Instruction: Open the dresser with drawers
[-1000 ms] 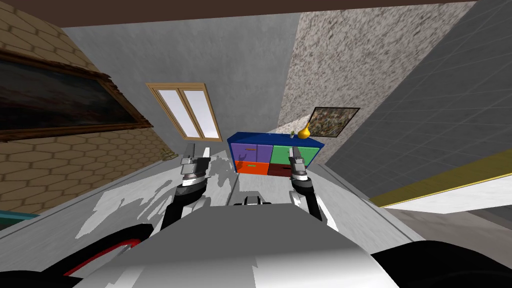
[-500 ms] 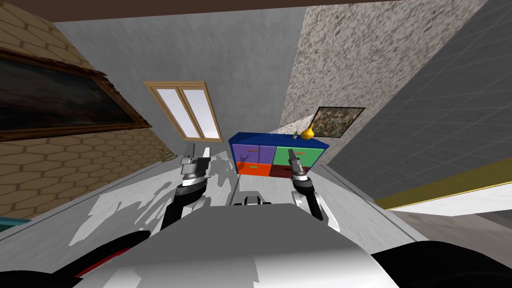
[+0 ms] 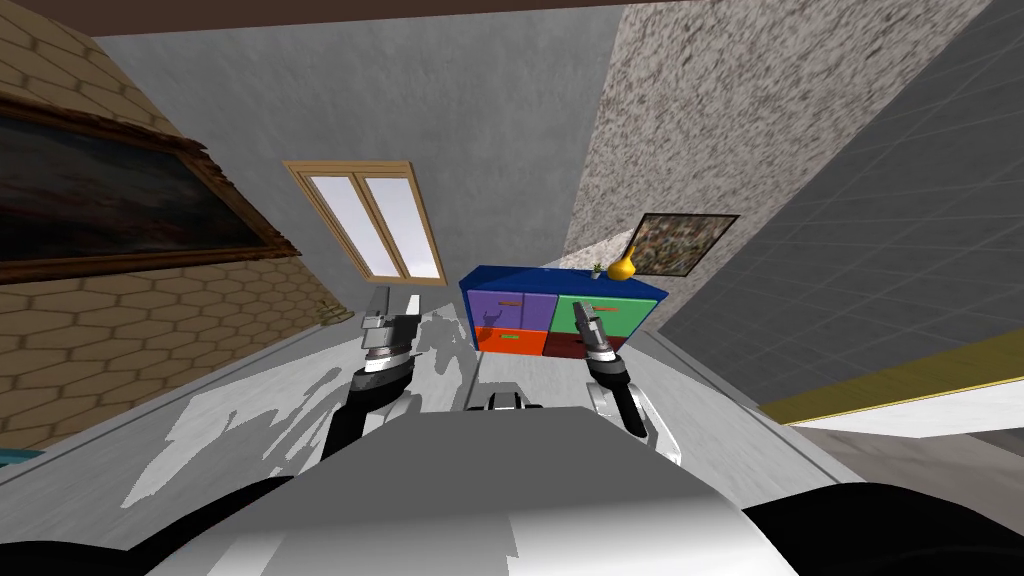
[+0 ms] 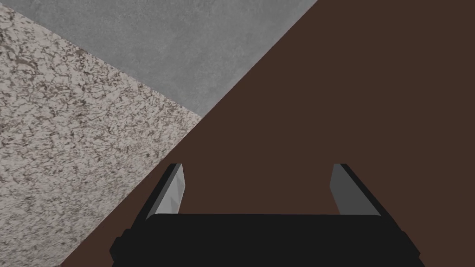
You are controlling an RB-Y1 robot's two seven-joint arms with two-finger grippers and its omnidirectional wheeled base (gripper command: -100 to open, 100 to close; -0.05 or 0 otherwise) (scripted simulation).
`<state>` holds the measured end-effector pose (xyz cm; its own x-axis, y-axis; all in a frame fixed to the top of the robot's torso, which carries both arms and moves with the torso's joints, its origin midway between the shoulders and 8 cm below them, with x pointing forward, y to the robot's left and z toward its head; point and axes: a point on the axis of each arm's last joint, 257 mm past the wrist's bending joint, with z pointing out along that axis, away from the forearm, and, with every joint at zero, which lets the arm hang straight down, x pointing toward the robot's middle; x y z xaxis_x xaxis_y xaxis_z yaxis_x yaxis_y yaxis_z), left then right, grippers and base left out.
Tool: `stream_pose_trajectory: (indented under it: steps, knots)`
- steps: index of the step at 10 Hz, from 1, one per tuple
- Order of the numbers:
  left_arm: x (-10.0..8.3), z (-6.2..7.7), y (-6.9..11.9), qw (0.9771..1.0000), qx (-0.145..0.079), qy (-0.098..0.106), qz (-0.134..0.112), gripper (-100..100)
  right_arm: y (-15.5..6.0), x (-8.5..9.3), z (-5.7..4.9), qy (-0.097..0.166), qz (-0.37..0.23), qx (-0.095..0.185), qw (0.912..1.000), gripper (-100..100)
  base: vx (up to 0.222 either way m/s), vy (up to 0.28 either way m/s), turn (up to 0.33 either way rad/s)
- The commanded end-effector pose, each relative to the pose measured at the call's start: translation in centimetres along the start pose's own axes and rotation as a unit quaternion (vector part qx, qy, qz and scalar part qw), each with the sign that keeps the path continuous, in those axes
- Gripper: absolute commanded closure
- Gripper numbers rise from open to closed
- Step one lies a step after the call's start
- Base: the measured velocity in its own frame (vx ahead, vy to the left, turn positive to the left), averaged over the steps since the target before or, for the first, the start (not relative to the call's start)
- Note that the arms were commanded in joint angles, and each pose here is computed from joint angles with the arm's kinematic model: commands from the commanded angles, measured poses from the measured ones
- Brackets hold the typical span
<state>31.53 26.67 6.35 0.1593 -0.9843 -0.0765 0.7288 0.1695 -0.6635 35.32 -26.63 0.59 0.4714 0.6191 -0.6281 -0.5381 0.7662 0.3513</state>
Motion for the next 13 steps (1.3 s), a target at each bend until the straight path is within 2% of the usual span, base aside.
stream_pose_trajectory:
  steps: [1, 4, 5, 6, 7, 8, 10, 11, 12, 13]
  knots:
    - [0.0, 0.0, 0.0, 1.0, 0.0, 0.0, 0.0, 0, -1.1, 0.3, -0.6, 0.01, -0.053, 0.004, 0.9985, -100, 0.055, 0.076, -0.008]
    - [0.0, 0.0, 0.0, 1.0, 0.0, 0.0, 0.0, 0, -3.2, 0.9, -1.6, 0.029, -0.126, 0.012, 0.9915, -100, 0.075, 0.093, -0.006]
    - [0.0, 0.0, 0.0, 1.0, 0.0, 0.0, 0.0, 0, -3.2, 0.9, -1.6, 0.029, -0.139, 0.012, 0.9897, -100, 0.081, 0.079, -0.009]
    - [0.0, 0.0, 0.0, 1.0, 0.0, 0.0, 0.0, 0, -4.3, 1.2, -2.2, 0.038, -0.168, 0.017, 0.9849, -100, 0.083, 0.095, -0.004]
    - [0.0, 0.0, 0.0, 1.0, 0.0, 0.0, 0.0, 0, -4.3, 1.2, -2.2, 0.039, -0.182, 0.016, 0.9823, -100, 0.077, 0.088, -0.008]
    - [0.0, 0.0, 0.0, 1.0, 0.0, 0.0, 0.0, 0, -5.4, 1.5, -2.8, 0.048, -0.21, 0.022, 0.9762, -100, 0.074, 0.094, -0.009]
    - [0.0, 0.0, 0.0, 1.0, 0.0, 0.0, 0.0, 0, -5.4, 1.5, -2.8, 0.049, -0.23, 0.021, 0.9718, -100, 0.058, 0.06, -0.003]
    - [0.0, 0.0, 0.0, 1.0, 0.0, 0.0, 0.0, 0, -6.6, 1.8, -3.5, 0.059, -0.262, 0.026, 0.963, -100, 0.052, 0.074, -0.004]
    - [0.0, 0.0, 0.0, 1.0, 0.0, 0.0, 0.0, 0, -6.6, 1.8, -3.5, 0.06, -0.273, 0.026, 0.9599, -100, 0.068, 0.078, -0.011]
    - [0.0, 0.0, 0.0, 1.0, 0.0, 0.0, 0.0, 0, -7.8, 2.1, -4.2, 0.071, -0.299, 0.032, 0.9511, -100, 0.099, 0.103, -0.007]
